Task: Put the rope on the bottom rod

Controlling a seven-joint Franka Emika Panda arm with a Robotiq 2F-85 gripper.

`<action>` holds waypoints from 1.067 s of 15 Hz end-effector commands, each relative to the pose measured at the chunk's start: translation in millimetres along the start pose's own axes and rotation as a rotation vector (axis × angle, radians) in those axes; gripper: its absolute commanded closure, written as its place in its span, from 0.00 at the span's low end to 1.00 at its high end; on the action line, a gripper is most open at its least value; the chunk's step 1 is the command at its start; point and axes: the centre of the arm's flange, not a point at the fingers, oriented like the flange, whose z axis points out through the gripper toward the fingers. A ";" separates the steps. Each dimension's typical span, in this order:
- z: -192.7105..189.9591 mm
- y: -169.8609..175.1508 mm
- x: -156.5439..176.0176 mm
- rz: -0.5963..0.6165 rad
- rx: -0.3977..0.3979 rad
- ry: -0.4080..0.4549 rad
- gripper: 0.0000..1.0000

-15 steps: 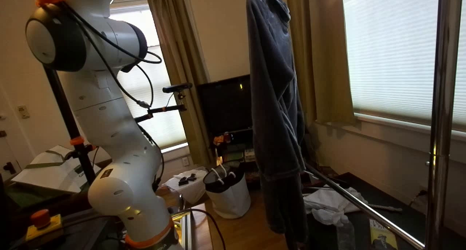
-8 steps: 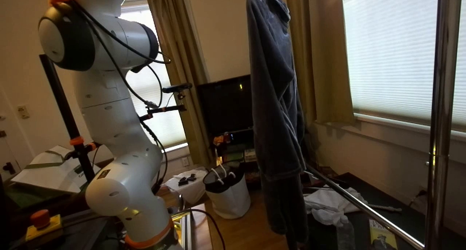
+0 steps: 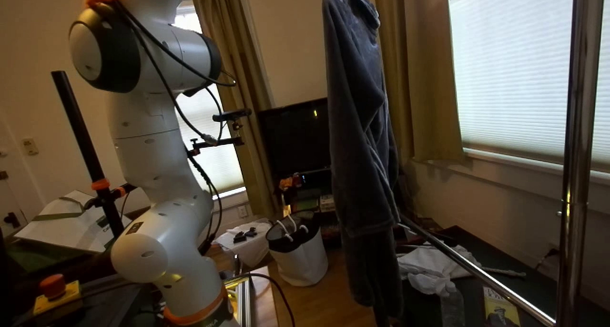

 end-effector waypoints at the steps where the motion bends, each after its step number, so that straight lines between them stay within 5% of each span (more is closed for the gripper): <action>1: 18.6 2.0 20.3 0.023 0.008 0.038 0.00; 9: 56.1 -12.8 35.6 0.019 0.082 0.050 0.00; 16: 51.4 0.4 50.3 0.042 0.080 0.068 0.00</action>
